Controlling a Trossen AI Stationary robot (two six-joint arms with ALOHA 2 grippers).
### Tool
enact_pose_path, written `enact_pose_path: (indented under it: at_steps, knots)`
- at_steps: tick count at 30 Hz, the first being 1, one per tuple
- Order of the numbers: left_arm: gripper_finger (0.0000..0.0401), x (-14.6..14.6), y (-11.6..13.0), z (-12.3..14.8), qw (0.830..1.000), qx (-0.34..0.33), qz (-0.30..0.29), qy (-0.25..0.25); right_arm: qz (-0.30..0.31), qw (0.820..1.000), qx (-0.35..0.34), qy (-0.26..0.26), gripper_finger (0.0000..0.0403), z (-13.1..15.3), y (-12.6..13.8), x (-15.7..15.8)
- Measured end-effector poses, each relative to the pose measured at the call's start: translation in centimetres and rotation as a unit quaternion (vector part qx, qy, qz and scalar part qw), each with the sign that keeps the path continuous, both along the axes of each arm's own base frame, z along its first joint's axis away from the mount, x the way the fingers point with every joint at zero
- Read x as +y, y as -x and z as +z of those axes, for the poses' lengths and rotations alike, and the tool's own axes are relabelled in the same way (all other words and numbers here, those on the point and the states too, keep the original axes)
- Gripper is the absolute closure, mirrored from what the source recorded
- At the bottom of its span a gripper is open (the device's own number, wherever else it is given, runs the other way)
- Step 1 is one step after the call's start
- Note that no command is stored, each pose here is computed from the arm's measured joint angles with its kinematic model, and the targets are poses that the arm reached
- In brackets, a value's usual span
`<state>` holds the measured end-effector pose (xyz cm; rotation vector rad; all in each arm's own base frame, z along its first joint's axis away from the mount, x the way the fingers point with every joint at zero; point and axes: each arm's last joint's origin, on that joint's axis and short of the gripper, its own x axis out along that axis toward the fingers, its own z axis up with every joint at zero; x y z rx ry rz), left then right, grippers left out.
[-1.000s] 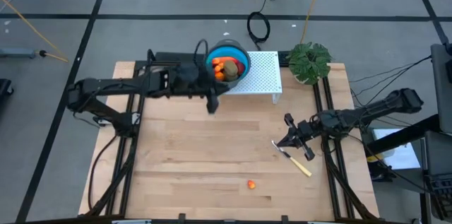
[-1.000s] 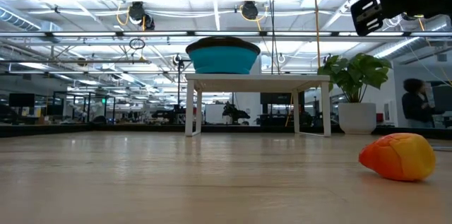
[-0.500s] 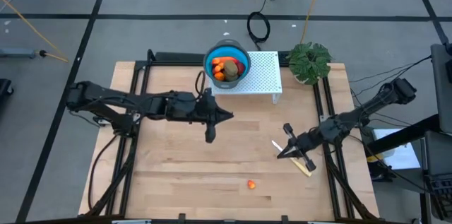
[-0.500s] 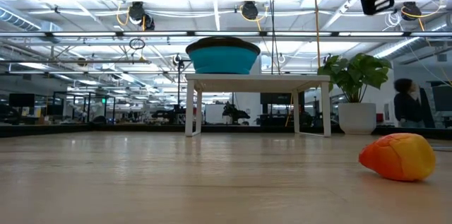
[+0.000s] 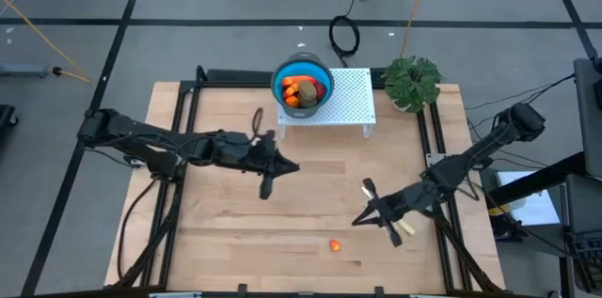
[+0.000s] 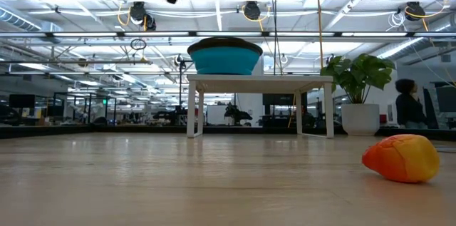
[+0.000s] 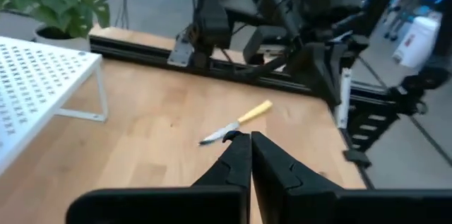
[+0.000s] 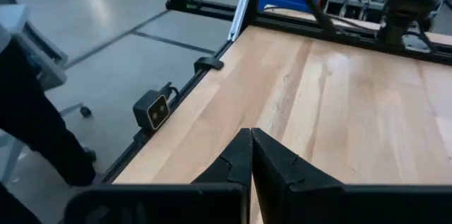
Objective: Pick & Place Fruit
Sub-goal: Put the peach into the blue strainer bowl on the shelf
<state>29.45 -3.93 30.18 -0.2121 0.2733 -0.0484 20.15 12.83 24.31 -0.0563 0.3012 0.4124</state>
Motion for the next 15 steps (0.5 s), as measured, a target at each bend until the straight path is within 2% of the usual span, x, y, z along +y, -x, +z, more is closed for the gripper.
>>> enact_pose_path:
  at_steps: [8, 15]
  knots:
    - [0.0398, -0.8, 5.3, -1.0, 0.999, -0.016, -0.029, 0.003, -0.017, 0.998, 0.055, 0.024, 0.0403, -0.1, -3.0, 2.0]
    - [0.0388, -0.9, 9.2, -2.2, 0.999, -0.035, -0.023, 0.001, -0.018, 0.993, 0.099, 0.054, 0.0403, 0.5, -5.6, 3.8]
